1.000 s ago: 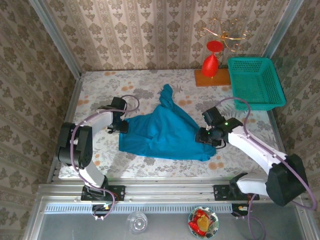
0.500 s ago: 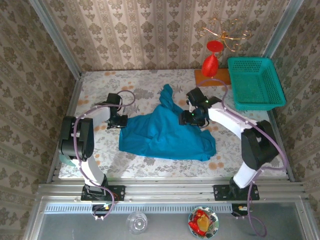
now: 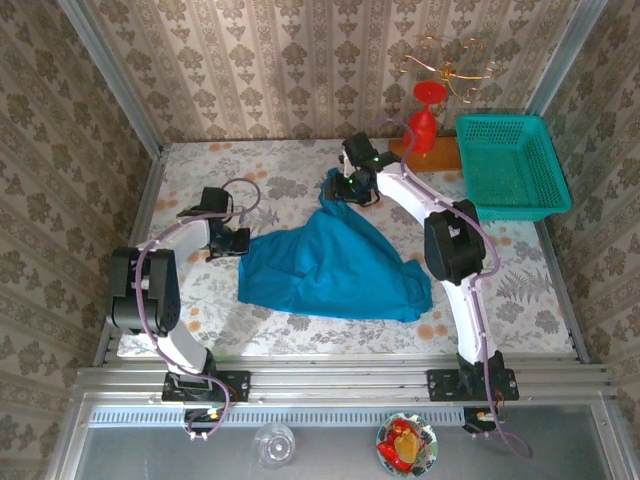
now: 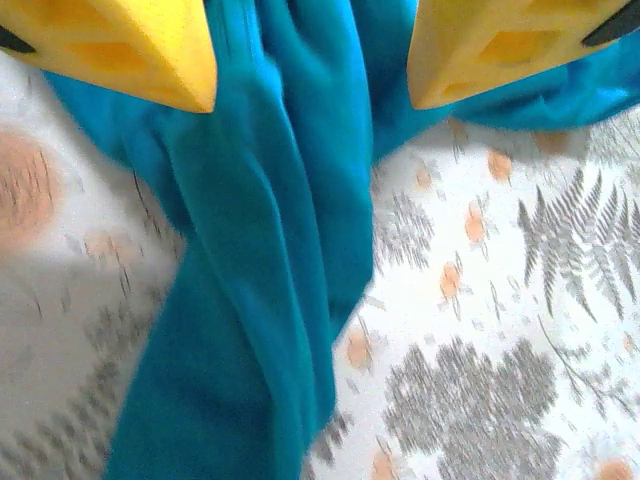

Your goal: Fold the inside-out t-shirt

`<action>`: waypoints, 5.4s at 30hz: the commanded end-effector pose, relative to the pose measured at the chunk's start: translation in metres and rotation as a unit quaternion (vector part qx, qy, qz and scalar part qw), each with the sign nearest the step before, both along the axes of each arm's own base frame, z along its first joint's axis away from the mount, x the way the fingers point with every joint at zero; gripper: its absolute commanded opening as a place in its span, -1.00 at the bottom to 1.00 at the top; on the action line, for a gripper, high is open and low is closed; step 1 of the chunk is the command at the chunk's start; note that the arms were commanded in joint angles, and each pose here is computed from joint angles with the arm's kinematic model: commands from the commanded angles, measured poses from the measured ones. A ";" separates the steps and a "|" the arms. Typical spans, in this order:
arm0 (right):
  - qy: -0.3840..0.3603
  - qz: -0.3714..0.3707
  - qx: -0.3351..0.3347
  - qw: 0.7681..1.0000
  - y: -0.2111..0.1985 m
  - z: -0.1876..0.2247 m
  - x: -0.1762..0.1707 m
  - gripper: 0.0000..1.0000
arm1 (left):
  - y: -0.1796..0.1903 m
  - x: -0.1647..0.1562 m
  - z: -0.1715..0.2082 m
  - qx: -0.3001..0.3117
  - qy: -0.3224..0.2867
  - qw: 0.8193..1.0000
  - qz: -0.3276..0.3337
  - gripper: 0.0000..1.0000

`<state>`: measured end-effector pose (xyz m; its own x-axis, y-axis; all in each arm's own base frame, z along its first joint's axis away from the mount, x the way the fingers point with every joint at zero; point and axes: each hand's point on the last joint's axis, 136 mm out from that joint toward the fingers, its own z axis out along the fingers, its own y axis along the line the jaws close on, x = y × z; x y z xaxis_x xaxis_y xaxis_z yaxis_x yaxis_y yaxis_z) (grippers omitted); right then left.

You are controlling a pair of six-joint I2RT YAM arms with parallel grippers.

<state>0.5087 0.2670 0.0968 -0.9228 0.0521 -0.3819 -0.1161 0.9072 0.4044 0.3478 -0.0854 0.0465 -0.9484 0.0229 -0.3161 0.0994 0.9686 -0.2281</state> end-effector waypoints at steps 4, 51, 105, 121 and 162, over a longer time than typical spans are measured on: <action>0.028 0.010 -0.014 0.999 0.003 -0.011 0.014 -0.10 | 0.002 0.002 0.017 -0.036 -0.019 0.999 0.015 -1.00; -0.407 -0.236 -0.048 0.881 -0.246 0.417 -0.140 -1.00 | 0.104 0.010 0.372 -0.265 -0.400 0.868 0.126 -1.00; -0.506 -0.153 0.055 0.847 -0.210 0.459 -0.186 -1.00 | 0.061 0.002 0.473 -0.240 -0.547 0.802 0.020 -1.00; -0.285 -0.060 -0.049 0.955 -0.102 0.255 0.032 -0.14 | 0.078 0.171 0.233 -0.185 -0.293 0.933 0.095 -0.26; 0.177 -0.084 -0.095 0.976 -0.100 -0.099 -0.261 -0.13 | 0.049 -0.058 0.011 0.100 0.014 0.985 0.139 -0.08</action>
